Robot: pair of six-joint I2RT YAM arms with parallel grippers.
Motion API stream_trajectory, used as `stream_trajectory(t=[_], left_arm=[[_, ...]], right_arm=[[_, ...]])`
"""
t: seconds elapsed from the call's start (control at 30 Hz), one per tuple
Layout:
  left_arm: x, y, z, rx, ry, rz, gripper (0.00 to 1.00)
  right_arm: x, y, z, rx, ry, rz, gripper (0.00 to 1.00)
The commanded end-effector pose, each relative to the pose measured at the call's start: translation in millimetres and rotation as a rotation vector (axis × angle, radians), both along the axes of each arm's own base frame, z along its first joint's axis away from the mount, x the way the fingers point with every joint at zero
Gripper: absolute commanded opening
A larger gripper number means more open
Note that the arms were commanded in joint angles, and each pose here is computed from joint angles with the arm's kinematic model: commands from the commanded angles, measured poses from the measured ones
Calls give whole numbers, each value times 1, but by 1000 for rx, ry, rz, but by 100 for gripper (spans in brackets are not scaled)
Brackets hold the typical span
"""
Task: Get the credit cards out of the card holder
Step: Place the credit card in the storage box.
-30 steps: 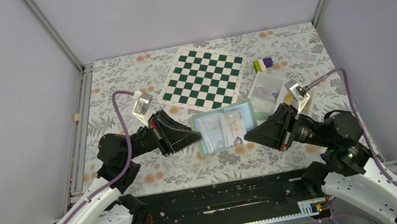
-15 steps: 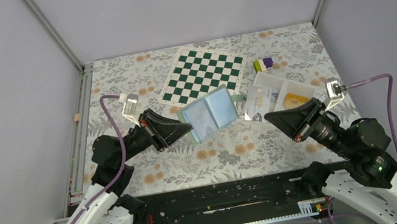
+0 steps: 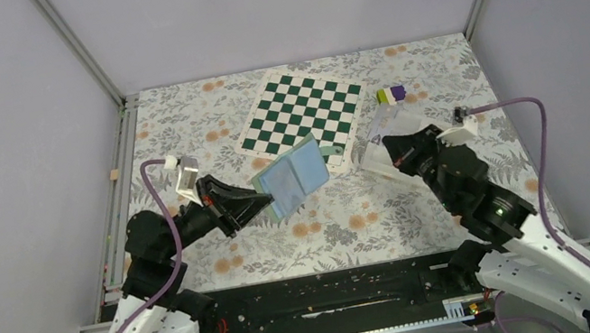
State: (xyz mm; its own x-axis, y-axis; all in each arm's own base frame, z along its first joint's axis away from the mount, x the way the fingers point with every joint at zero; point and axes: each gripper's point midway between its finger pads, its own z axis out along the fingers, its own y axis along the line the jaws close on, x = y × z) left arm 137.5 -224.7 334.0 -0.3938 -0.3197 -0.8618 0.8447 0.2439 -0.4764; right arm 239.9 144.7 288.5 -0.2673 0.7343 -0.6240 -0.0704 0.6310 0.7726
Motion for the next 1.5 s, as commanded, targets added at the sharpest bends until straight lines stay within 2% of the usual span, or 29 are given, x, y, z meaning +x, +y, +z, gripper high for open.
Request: stream_trajectory(t=[0.0, 0.1, 0.17, 0.33, 0.43, 0.57, 0.63, 0.73, 0.83, 0.93, 1.03, 1.17, 1.23, 1.33, 1.47], left_arm=[[-19, -2, 13, -25, -85, -105, 0], [-27, -4, 11, -71, -55, -179, 0], [-27, -3, 8, -69, -47, -188, 0], [-19, -1, 3, 16, -50, -115, 0], [-20, 2, 2, 53, -82, -80, 0], [-17, 8, -5, 95, -105, -26, 0], [-19, 8, -7, 100, -106, -26, 0], [-23, 6, -11, 106, -101, -47, 0], [-26, 4, -12, 103, -99, -65, 0], [-27, 2, -12, 103, -96, -76, 0], [-26, 3, -14, 108, -93, -71, 0], [-24, 4, -14, 113, -97, -55, 0], [-22, 5, -15, 118, -97, -46, 0], [-22, 5, -16, 120, -92, -41, 0], [-23, 5, -16, 113, -94, -47, 0]], right_arm=[[30, -17, 1, -73, -27, -166, 0], [38, -20, -3, -195, -36, -134, 0], [42, -30, -20, -223, 43, -153, 0], [57, -25, -57, -44, 183, -185, 0], [76, -17, -81, -10, 275, -178, 0], [101, -18, -94, -133, 294, -46, 0], [109, -23, -85, -161, 262, 55, 0], [112, -43, -79, -291, 324, 189, 0], [97, -50, -91, -417, 442, 337, 0], [99, -71, -98, -453, 536, 267, 0], [110, -75, -95, -314, 513, 132, 0], [126, -69, -88, 12, 361, -52, 0], [135, -65, -80, 55, 288, -42, 0], [139, -82, -92, 16, 397, -146, 0], [137, -100, -102, 221, 385, -362, 0]])
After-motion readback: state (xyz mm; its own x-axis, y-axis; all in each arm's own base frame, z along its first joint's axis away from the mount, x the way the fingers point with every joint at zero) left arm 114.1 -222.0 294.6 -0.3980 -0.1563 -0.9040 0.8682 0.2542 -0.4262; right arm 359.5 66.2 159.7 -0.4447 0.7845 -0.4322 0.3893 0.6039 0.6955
